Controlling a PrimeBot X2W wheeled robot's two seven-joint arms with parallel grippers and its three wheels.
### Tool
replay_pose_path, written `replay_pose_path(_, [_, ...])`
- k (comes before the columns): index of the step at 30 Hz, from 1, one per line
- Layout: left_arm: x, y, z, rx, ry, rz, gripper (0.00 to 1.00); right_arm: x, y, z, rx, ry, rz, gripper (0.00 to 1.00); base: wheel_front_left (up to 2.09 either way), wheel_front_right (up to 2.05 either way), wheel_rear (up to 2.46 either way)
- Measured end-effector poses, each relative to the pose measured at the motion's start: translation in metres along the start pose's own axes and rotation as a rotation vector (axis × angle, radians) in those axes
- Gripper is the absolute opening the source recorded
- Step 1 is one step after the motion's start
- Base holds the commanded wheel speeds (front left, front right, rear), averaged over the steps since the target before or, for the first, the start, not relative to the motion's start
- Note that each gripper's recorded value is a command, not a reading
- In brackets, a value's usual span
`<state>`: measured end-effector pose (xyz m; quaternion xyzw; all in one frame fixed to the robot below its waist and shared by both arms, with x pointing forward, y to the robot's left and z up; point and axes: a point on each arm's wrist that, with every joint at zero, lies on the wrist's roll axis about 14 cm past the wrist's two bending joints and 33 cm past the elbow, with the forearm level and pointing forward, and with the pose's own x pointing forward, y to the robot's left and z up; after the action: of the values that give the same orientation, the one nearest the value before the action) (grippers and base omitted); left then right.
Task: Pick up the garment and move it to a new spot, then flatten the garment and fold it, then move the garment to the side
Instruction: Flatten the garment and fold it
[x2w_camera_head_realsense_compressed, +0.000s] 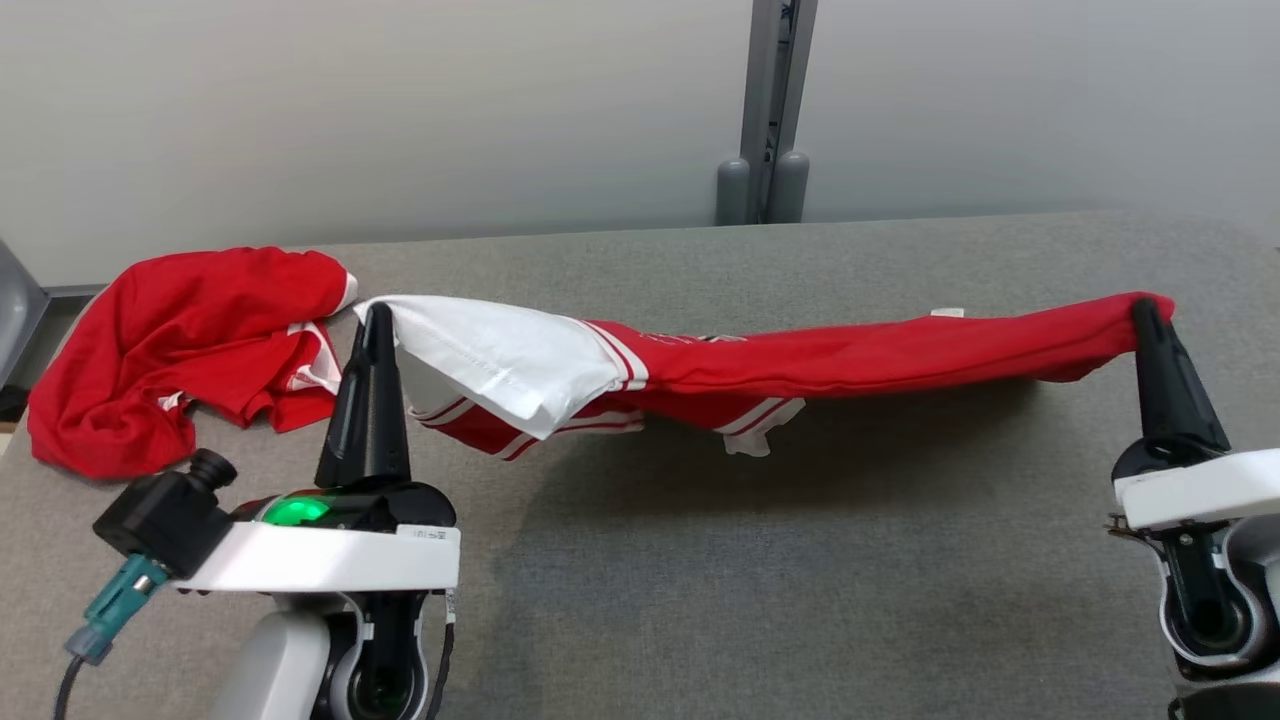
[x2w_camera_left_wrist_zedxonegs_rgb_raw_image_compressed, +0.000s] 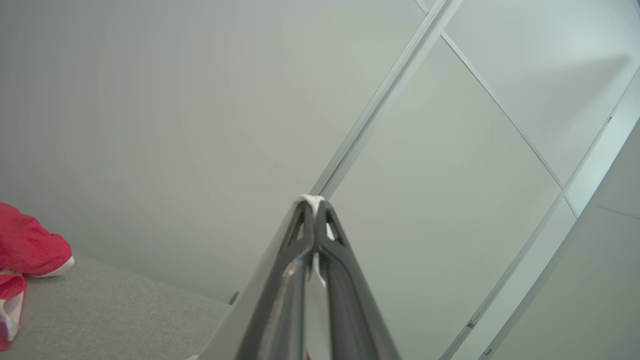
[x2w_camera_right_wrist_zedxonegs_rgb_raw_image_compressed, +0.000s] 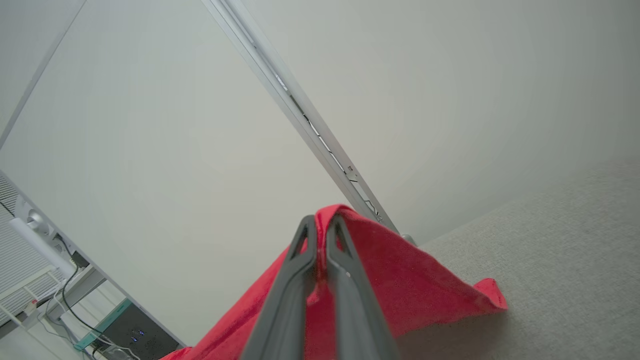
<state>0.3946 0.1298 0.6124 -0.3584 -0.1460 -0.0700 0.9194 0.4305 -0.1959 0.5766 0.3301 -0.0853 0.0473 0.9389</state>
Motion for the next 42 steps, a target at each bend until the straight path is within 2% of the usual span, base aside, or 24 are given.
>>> replay_pose_path(7, [0.005,-0.051,0.042,-0.068,-0.082,-0.157,0.0,-0.033,0.025,0.067,-0.004,-0.143,0.086,0.0,0.0,0.0,0.0])
replay_pose_path(11, [0.006,-0.074,0.062,-0.056,-0.105,-0.235,0.0,-0.047,0.037,0.089,-0.018,-0.178,0.117,0.0,0.0,0.0,0.0])
replay_pose_path(16, [0.014,-0.087,0.067,-0.004,-0.086,-0.287,0.0,-0.05,0.041,0.093,-0.023,-0.158,0.122,0.0,0.0,0.0,0.0])
replay_pose_path(20, [0.034,-0.089,0.06,0.043,-0.051,-0.315,0.0,-0.036,0.04,0.075,-0.022,-0.079,0.115,0.0,0.0,0.0,0.0])
replay_pose_path(25, [0.082,-0.082,0.039,0.17,0.034,-0.35,0.0,0.014,0.052,0.064,-0.053,-0.018,0.162,0.0,0.0,0.0,0.0])
replay_pose_path(29, [0.144,-0.083,0.04,0.275,0.027,-0.369,0.0,0.075,0.062,0.071,-0.079,-0.032,0.194,0.0,0.0,0.0,0.0])
replay_pose_path(33, [0.211,-0.093,0.054,0.405,-0.054,-0.388,0.0,0.147,0.08,0.086,-0.142,-0.076,0.229,0.0,0.0,0.0,0.0])
replay_pose_path(37, [0.269,-0.107,0.069,0.489,-0.181,-0.406,0.0,0.214,0.089,0.105,-0.21,-0.16,0.223,0.0,0.0,0.0,0.0])
replay_pose_path(38, [0.289,-0.114,0.068,0.502,-0.237,-0.425,0.0,0.24,0.084,0.103,-0.23,-0.19,0.203,0.0,0.0,0.0,0.0])
replay_pose_path(42, [0.317,-0.103,0.05,0.446,-0.282,-0.414,0.0,0.275,0.059,0.082,-0.225,-0.209,0.147,0.0,0.0,0.0,0.0])
